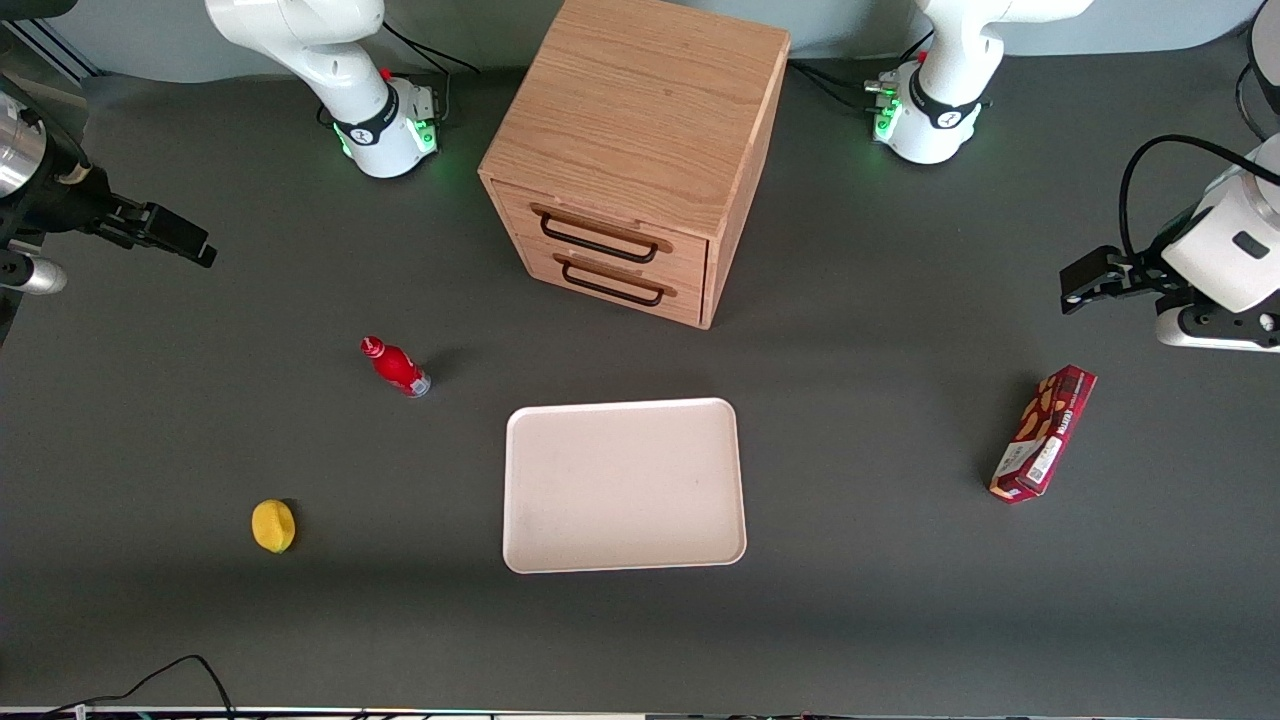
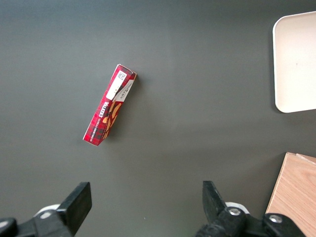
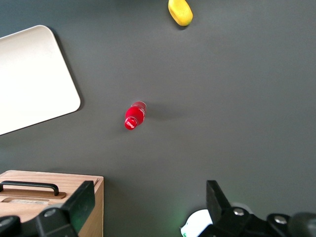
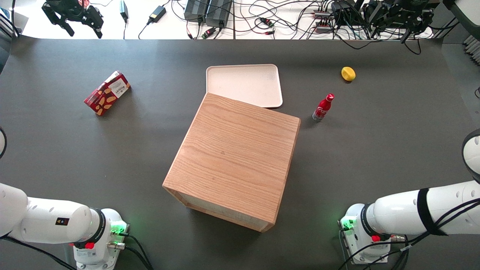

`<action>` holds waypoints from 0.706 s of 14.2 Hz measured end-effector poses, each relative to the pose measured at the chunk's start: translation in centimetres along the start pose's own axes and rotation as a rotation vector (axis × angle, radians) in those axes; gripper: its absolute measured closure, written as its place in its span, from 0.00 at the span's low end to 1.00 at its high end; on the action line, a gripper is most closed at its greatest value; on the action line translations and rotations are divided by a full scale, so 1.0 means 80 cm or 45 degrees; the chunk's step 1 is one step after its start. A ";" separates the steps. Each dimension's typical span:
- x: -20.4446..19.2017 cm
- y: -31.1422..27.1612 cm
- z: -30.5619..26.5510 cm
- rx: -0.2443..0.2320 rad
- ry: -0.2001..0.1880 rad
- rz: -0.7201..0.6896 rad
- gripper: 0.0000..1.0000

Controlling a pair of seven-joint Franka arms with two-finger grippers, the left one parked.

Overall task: Place coke bottle on tray
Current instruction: 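Move the right gripper down toward the small red Coca-Cola bottle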

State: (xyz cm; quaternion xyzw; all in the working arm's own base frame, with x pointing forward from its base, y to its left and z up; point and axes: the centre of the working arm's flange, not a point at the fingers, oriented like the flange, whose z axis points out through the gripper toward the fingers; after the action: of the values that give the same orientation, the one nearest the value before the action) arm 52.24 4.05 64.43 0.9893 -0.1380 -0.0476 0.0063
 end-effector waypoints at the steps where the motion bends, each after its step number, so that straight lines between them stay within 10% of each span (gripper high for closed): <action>1: 0.000 0.000 -0.001 0.000 0.000 0.001 0.00; 10: 0.005 -0.055 0.093 0.032 -0.108 -0.074 0.00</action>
State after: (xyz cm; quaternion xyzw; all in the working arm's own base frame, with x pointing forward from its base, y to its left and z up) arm 53.09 8.19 56.90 0.9900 -0.1099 -0.0878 -0.0132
